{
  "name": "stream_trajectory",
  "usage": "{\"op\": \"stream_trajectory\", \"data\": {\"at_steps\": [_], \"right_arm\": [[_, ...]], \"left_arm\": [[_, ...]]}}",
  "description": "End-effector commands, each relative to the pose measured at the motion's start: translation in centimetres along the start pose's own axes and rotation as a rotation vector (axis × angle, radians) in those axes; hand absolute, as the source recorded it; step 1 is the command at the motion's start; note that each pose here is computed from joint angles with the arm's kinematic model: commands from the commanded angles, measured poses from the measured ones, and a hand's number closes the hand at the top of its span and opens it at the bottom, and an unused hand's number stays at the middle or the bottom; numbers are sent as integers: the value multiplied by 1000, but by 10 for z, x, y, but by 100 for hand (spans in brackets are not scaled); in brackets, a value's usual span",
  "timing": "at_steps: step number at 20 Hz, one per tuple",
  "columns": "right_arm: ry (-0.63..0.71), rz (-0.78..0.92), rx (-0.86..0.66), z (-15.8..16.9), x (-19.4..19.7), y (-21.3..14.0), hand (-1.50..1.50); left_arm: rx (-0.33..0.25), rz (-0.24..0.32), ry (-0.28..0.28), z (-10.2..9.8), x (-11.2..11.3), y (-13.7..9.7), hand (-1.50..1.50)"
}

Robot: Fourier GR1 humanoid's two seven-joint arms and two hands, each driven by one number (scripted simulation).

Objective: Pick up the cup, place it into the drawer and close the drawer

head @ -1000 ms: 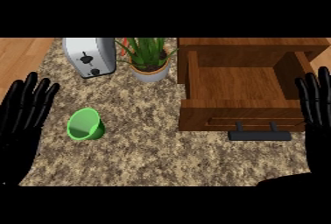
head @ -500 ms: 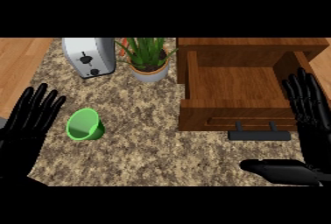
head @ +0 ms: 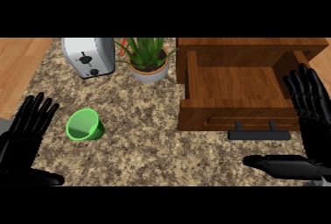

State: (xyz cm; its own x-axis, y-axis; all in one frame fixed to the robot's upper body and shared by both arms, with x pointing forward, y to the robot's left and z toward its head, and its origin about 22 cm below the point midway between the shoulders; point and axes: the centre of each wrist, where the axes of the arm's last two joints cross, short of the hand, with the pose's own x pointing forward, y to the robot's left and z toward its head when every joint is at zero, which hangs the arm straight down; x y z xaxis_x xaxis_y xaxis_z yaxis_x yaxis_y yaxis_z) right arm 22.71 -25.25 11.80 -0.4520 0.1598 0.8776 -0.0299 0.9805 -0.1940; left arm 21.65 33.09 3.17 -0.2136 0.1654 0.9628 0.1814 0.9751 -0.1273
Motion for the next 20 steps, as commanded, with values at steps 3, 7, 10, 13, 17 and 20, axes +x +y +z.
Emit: {"op": "stream_trajectory", "data": {"at_steps": [3,7,10,13,17,20], "right_arm": [[-2,-2,1,-1,0,-18,-150],[14,-11,-5,3,-4,-2,-150],[5,11,10,-7,-10,-4,-150],[-2,-11,17,9,-10,-1,-150],[2,-6,-8,5,6,10,-150],[3,-1,-1,-6,-3,-4,-150]], "left_arm": [[76,-82,47,-20,-31,13,-150],[108,-103,95,12,-61,42,-150],[124,-117,122,9,-83,51,-150],[145,-145,145,10,-98,60,-150],[156,-124,144,26,-114,74,-150],[163,-84,131,27,-128,84,-150]]}}
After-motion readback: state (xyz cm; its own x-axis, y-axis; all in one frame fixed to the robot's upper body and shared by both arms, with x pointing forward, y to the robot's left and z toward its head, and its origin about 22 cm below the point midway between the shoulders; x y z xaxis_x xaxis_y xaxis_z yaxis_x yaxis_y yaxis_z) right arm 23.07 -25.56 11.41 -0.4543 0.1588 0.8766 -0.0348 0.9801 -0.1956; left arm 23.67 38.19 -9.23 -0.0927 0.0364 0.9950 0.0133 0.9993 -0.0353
